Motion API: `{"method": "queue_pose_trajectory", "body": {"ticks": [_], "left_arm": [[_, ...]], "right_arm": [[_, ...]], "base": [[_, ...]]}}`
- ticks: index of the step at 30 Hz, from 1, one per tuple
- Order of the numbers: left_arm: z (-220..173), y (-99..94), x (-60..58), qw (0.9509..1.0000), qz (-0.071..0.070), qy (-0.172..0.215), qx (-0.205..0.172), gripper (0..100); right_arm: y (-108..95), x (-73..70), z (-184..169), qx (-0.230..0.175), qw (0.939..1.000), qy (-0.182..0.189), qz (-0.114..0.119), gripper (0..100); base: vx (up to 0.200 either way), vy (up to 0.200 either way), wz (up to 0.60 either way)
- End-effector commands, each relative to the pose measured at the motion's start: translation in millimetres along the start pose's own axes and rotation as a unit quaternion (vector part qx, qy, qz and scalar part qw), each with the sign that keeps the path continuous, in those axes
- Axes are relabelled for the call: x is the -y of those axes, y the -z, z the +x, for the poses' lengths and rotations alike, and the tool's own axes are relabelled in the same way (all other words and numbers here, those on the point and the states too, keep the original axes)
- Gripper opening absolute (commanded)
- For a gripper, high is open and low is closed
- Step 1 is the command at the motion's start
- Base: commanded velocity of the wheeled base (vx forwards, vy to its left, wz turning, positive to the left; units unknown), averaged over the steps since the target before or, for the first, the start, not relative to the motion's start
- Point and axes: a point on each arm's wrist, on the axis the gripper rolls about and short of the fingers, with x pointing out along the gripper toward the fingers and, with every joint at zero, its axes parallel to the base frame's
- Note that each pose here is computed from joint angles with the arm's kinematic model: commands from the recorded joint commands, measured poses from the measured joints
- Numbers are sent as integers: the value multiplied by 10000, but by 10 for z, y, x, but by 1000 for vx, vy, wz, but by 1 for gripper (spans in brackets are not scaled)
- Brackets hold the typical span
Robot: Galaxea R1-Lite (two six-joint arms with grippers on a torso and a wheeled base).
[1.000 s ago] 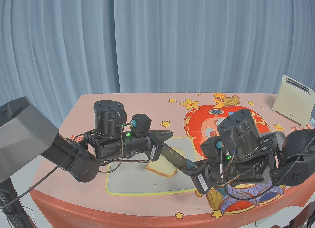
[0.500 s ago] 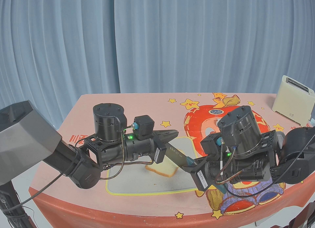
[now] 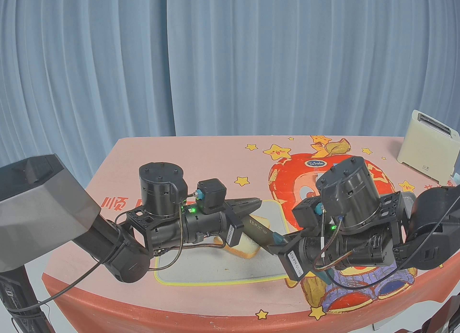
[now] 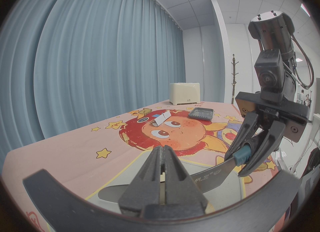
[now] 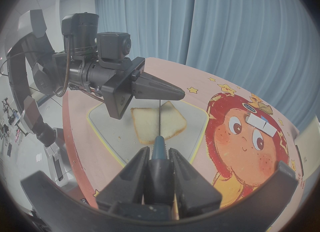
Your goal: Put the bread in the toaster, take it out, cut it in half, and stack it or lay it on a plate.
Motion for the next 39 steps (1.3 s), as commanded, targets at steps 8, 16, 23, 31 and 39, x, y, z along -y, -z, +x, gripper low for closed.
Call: {"method": "queue_pose_trajectory", "body": {"ticks": [8, 16, 23, 31, 39], "left_arm": [[71, 228, -3, 9993, -129, 18, -358, 0], [60, 242, 9, 9992, -131, 29, -386, 0], [59, 140, 2, 10000, -21, -21, -63, 0], [91, 103, 76, 10000, 34, 84, -2, 0], [97, 146, 73, 9999, 7, 77, -67, 0]], "right_arm": [[-9, 6, -7, 37, 10000, 32, 3, 0], [19, -2, 2, -15, 10000, 26, -17, 0], [70, -2, 8, -97, 9999, 35, -29, 0], [112, 3, 25, -180, 9998, 48, -38, 0], [19, 16, -26, 21, 9999, 111, -9, 0]], "base": [[0, 0, 0], [0, 0, 0], [0, 0, 0], [0, 0, 0], [0, 0, 0]]}}
